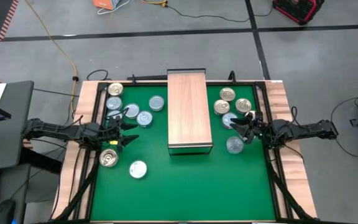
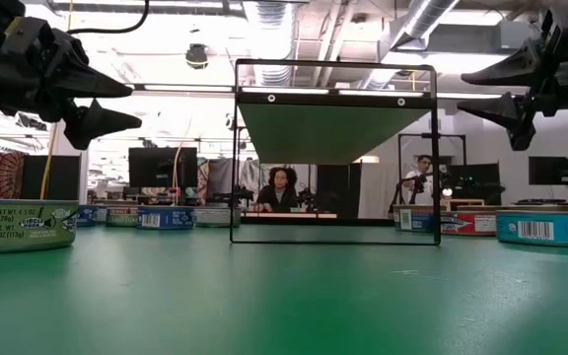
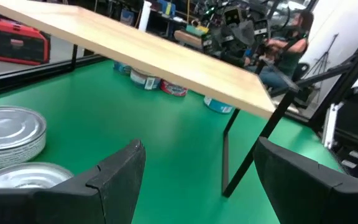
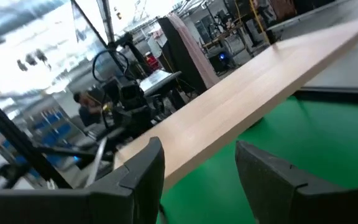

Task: Stack canned seafood by type on shelf
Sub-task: Put the light blue tuna can on the shelf

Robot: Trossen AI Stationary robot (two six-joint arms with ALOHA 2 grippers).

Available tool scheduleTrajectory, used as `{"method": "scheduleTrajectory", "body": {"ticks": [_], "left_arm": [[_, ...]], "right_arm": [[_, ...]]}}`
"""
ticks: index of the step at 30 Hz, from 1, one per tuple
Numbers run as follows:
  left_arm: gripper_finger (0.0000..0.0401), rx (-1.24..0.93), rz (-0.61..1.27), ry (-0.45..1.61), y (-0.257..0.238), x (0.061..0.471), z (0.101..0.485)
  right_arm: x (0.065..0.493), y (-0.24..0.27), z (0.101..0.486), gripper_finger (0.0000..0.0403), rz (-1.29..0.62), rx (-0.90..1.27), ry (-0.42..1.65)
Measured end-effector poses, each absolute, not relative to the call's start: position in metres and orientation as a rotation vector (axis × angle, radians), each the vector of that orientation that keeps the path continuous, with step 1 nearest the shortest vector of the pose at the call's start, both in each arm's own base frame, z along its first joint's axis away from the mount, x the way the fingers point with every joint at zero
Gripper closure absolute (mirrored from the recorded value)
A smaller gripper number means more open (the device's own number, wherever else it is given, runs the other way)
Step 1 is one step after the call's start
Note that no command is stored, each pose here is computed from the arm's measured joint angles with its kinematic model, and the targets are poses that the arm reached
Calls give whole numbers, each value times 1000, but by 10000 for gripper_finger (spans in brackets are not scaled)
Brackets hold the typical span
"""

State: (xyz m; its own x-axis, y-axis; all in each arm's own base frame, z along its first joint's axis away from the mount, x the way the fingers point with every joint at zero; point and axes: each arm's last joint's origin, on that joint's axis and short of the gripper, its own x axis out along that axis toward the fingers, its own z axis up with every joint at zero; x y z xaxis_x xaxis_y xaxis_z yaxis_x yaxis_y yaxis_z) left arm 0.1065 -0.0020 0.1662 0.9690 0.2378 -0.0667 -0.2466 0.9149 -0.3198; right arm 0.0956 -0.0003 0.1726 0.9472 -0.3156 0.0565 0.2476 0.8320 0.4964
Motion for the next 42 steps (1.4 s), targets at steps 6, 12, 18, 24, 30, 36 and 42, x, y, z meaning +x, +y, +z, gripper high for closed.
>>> {"method": "scheduleTrajectory", "body": {"ticks": [6, 12, 18, 24, 30, 36, 42], "left_arm": [[113, -341, 288, 14, -1, 106, 167], [113, -271, 223, -140, -2, 105, 195], [113, -192, 54, -416, -5, 97, 231], [113, -307, -33, -464, -7, 98, 252], [113, -343, -78, -258, -12, 121, 281], [113, -224, -73, -14, -25, 154, 308], [113, -72, 54, 257, -45, 176, 313]], "right_arm": [[96, 3, 172, 182, -242, 443, -110], [96, 11, 173, 182, -129, 404, -94], [93, 20, 182, 182, -16, 366, -128], [89, 28, 196, 182, 71, 337, -108], [96, 36, 210, 182, 36, 266, 42], [116, 47, 211, 182, -120, 196, 376], [142, 63, 211, 184, -253, 181, 741]]}}
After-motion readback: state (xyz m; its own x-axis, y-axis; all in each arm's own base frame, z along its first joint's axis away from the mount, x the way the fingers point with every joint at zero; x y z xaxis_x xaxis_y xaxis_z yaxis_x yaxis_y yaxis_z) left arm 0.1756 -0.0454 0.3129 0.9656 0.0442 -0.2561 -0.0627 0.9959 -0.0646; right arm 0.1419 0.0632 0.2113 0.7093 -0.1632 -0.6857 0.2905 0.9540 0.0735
